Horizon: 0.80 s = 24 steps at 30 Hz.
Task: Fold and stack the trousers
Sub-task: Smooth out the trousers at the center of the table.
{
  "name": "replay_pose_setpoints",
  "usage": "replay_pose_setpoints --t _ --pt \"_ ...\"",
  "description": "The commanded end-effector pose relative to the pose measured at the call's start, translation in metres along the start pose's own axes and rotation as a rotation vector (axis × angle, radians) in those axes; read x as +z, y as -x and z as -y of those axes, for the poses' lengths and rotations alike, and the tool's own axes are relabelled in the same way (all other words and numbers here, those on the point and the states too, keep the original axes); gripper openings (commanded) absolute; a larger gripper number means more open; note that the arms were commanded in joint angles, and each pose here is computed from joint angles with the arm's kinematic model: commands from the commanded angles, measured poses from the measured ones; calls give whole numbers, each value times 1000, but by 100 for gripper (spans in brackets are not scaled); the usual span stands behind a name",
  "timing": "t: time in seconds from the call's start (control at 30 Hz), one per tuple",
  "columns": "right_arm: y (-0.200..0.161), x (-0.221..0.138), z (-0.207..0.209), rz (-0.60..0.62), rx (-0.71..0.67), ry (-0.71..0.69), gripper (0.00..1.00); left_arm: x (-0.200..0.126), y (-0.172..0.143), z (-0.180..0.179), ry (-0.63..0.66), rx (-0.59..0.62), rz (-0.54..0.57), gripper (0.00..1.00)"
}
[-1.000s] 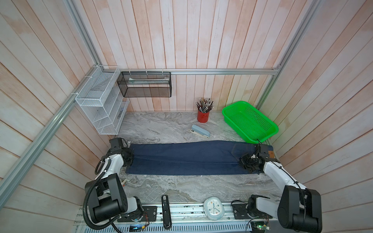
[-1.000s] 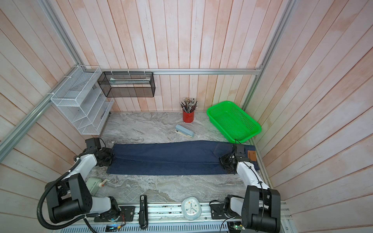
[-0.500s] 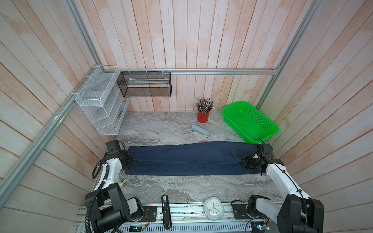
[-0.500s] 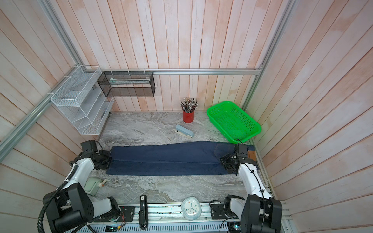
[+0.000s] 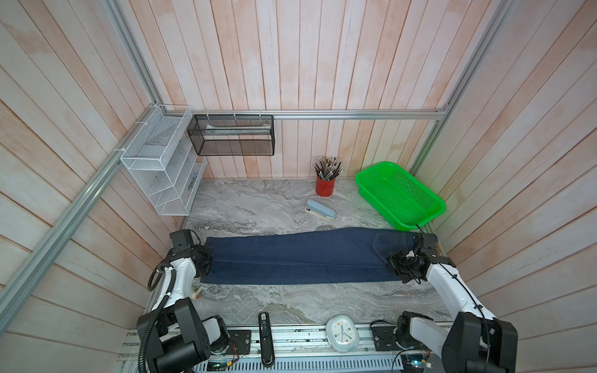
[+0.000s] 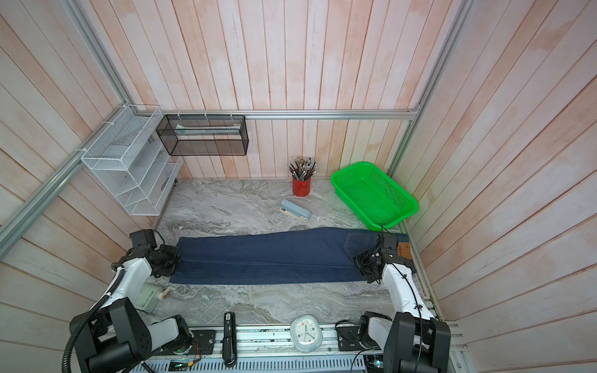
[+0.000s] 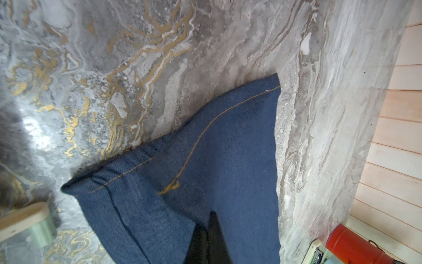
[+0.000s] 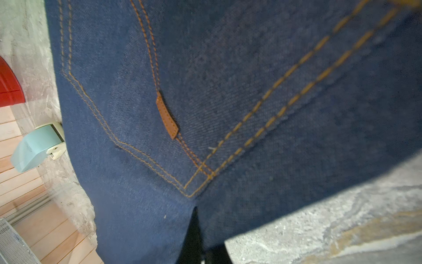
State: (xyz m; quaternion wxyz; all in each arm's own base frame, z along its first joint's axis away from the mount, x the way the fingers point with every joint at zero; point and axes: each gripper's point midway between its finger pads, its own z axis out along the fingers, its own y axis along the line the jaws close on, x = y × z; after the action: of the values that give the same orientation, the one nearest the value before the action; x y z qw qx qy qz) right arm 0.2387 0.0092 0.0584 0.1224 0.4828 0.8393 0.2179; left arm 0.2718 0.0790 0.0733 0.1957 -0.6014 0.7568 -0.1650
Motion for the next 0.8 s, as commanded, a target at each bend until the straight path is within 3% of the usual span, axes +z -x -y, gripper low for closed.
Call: replay_pose_setpoints --t 0.0,0.2,0.3,0.4,0.67,0.77 --pt "18 -11 -14 56 -14 17 0 -9 17 16 -38 14 56 0" --pt "41 -35 -61 105 -45 107 0 -46 41 75 -167 62 110 0" --pt "41 -40 -66 101 -57 115 0 -63 43 84 -196 75 133 0" --pt "31 -31 -47 85 -53 80 0 -60 36 67 -160 79 129 0" --pt "5 9 16 24 -26 -38 0 4 5 -8 -13 27 26 0" --pt "5 15 27 21 -35 -78 0 14 4 -24 24 14 20 0"
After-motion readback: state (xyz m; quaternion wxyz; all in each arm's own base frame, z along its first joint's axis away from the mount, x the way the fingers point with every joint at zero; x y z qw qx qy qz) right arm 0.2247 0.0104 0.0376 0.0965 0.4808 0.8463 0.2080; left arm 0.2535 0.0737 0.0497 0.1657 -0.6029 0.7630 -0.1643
